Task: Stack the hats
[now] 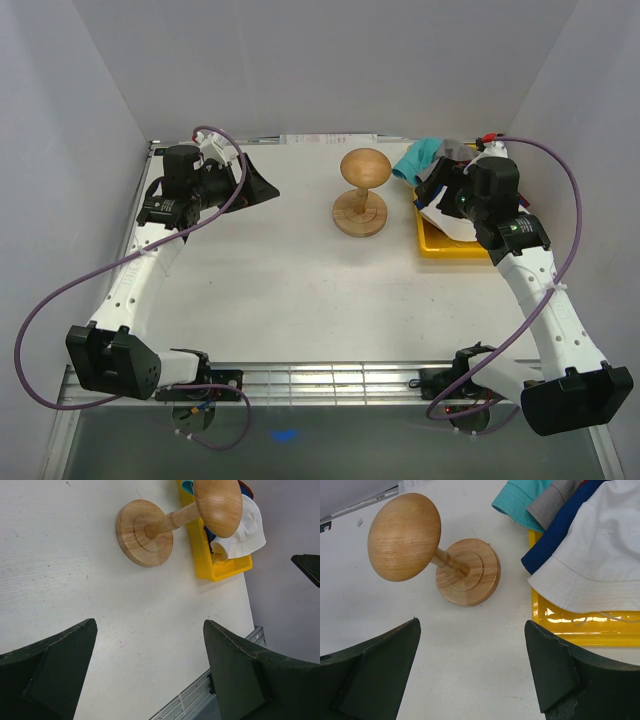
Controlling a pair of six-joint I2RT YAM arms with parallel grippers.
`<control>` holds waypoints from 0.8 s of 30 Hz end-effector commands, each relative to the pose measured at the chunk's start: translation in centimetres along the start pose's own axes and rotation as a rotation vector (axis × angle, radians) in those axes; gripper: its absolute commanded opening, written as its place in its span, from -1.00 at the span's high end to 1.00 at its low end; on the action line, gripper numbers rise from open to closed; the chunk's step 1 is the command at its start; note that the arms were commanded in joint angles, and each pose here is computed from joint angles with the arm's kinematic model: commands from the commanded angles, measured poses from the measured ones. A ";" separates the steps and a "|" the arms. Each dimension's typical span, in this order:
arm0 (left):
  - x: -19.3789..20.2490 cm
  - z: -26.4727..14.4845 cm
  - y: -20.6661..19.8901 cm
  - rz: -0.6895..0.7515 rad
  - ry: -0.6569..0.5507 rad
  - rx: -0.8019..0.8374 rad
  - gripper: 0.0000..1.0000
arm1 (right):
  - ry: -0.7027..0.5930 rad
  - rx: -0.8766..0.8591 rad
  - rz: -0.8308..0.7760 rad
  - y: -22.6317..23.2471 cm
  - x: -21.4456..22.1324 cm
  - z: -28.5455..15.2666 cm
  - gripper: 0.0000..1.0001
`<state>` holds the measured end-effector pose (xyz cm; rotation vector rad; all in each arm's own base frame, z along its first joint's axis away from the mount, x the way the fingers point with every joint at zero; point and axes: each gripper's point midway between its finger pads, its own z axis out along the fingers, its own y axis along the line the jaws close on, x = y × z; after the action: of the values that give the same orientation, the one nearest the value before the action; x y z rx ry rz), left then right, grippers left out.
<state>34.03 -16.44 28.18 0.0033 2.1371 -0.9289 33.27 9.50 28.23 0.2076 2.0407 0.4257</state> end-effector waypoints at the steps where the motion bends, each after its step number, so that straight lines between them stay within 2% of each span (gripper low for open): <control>1: -0.9 -0.9 -1.5 0.030 -0.027 0.041 -0.95 | -0.049 -0.008 -0.026 0.5 -1.8 -1.1 -0.79; 14: -1.0 -1.1 -1.8 0.029 -0.024 0.054 -0.96 | 0.027 0.071 -0.043 -1.0 -1.4 0.3 -0.79; 19: -0.8 -1.1 -2.0 0.017 -0.018 0.063 -0.96 | 0.106 0.189 -0.010 -4.6 -2.1 2.3 -0.85; 24: -0.1 -1.5 -2.4 0.002 -0.006 0.085 -0.95 | 0.163 0.302 0.011 -7.9 -0.3 4.3 -0.92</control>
<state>33.48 -16.98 28.42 0.0110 2.1431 -0.9804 37.55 4.22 24.32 0.3545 2.2403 0.2158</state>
